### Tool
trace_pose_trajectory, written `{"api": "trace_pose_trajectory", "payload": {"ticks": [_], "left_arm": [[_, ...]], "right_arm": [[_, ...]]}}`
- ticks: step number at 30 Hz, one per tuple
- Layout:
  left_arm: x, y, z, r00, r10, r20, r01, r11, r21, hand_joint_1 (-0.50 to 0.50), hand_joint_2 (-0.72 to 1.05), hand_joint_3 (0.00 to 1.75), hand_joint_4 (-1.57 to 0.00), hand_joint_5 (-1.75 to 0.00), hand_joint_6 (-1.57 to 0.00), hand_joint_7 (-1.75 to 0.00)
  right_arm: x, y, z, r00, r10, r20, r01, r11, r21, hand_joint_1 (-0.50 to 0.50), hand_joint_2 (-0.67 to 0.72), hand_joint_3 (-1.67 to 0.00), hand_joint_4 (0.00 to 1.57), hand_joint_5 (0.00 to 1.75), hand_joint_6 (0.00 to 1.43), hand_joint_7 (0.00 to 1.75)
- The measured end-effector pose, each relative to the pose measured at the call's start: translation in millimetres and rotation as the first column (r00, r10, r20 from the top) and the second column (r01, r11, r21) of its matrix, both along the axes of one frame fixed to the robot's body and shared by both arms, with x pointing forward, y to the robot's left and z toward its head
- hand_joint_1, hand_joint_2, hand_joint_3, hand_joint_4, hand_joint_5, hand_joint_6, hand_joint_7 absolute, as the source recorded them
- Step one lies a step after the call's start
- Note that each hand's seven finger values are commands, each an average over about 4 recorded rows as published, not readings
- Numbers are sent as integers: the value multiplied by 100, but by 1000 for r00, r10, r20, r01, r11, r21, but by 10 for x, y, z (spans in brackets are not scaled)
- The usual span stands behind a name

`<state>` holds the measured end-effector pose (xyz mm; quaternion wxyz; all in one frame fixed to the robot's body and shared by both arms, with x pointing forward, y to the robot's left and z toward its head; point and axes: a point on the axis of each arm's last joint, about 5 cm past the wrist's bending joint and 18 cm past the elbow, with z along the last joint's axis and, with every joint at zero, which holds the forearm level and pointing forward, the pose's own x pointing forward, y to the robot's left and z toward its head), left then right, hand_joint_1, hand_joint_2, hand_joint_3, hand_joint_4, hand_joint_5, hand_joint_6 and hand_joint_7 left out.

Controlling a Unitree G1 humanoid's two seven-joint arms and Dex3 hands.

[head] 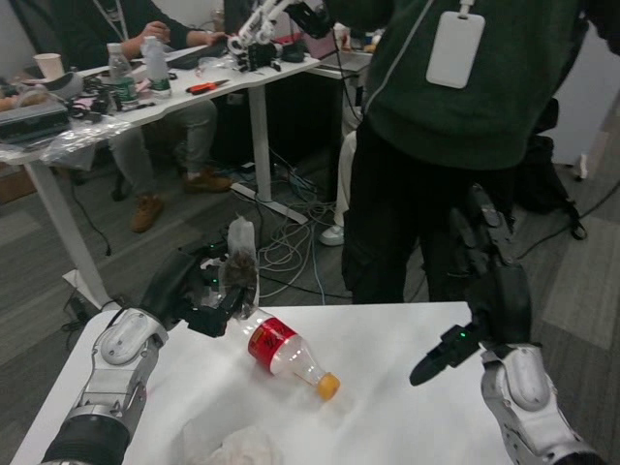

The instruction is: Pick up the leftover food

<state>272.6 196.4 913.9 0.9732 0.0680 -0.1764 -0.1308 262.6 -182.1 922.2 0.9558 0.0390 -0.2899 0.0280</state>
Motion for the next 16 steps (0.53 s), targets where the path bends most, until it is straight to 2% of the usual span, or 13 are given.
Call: {"api": "trace_pose_trajectory", "payload": {"ticks": [7,11,16], "left_arm": [[84,-73,-94,1000,19,-10,-19,997,-73,-50,60,148,-142,-144,-136,-161],[109,-106,-121,998,51,30,-46,989,-143,-50,60,153,-142,-154,-136,-161],[115,-118,-101,993,79,86,-62,982,-178,-50,60,148,-138,-154,-134,-163]], "right_arm": [[50,71,71,998,68,-1,-68,997,-32,-40,72,0,0,0,0,0],[67,110,112,994,112,-7,-113,992,-54,-42,72,0,0,0,0,0],[83,135,134,991,136,-14,-136,988,-71,-40,72,0,0,0,0,0]]}}
